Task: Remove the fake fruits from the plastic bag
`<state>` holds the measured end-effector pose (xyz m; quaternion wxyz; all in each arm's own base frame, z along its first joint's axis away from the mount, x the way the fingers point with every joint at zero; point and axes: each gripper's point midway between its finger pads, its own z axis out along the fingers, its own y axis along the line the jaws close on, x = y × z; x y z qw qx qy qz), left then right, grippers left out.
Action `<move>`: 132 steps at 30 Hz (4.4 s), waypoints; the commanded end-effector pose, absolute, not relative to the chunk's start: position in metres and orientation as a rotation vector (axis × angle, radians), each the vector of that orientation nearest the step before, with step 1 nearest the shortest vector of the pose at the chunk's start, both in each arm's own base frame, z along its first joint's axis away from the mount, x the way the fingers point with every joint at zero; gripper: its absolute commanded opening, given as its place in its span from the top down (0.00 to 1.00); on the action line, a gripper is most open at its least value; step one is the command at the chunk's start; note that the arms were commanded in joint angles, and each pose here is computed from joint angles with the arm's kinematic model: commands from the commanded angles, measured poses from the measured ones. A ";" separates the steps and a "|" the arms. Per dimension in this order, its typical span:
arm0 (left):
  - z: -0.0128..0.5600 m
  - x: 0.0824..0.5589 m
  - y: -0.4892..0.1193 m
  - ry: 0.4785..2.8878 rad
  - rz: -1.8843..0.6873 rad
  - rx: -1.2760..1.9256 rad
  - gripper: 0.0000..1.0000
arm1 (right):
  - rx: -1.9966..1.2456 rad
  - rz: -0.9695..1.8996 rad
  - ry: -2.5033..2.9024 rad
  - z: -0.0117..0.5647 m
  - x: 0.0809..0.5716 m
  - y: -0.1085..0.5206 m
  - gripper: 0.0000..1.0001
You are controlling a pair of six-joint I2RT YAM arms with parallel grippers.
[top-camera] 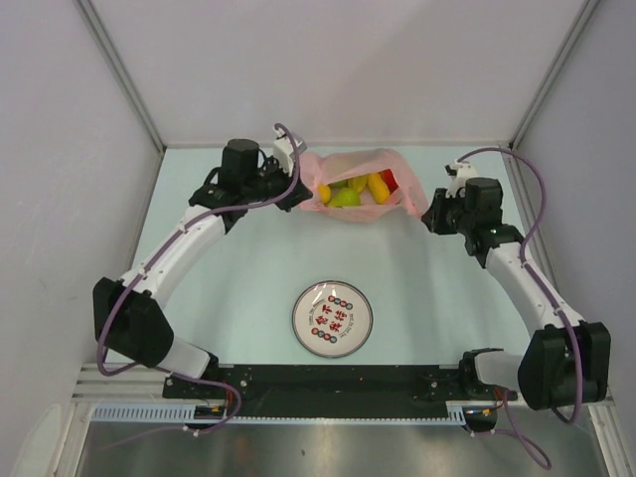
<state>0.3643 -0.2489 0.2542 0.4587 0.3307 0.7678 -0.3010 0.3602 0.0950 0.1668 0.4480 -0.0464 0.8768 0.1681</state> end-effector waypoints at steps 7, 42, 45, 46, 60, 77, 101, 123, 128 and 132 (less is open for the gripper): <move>0.288 0.346 -0.243 1.808 -0.739 0.813 1.00 | -0.290 0.563 1.788 0.311 0.365 0.146 0.41; 0.255 0.349 -0.251 1.900 -0.811 0.727 1.00 | -0.280 0.238 1.994 0.152 0.508 0.153 0.92; 0.256 0.349 -0.255 1.896 -0.814 0.733 1.00 | -0.380 0.352 1.965 0.168 0.492 0.183 0.88; 0.257 0.348 -0.257 1.893 -0.813 0.741 1.00 | -0.460 0.403 1.943 0.174 0.477 0.212 0.86; 0.250 0.336 -0.251 1.927 -0.788 0.751 1.00 | -0.934 0.869 2.013 0.191 0.288 0.255 0.54; 0.254 0.335 -0.252 1.926 -0.799 0.736 1.00 | -1.036 0.933 2.283 0.064 0.254 0.266 0.26; 0.251 0.335 -0.252 1.903 -0.797 0.738 1.00 | -1.190 0.482 2.381 0.026 0.240 0.235 0.93; 0.230 0.326 -0.252 1.967 -0.839 0.715 0.99 | -0.821 0.667 1.858 0.244 0.349 0.274 0.52; 0.238 0.326 -0.252 1.948 -0.840 0.709 1.00 | -0.730 0.555 1.913 0.202 0.404 0.284 0.60; 0.245 0.326 -0.252 1.933 -0.845 0.699 1.00 | -0.735 0.488 1.970 0.165 0.427 0.285 0.66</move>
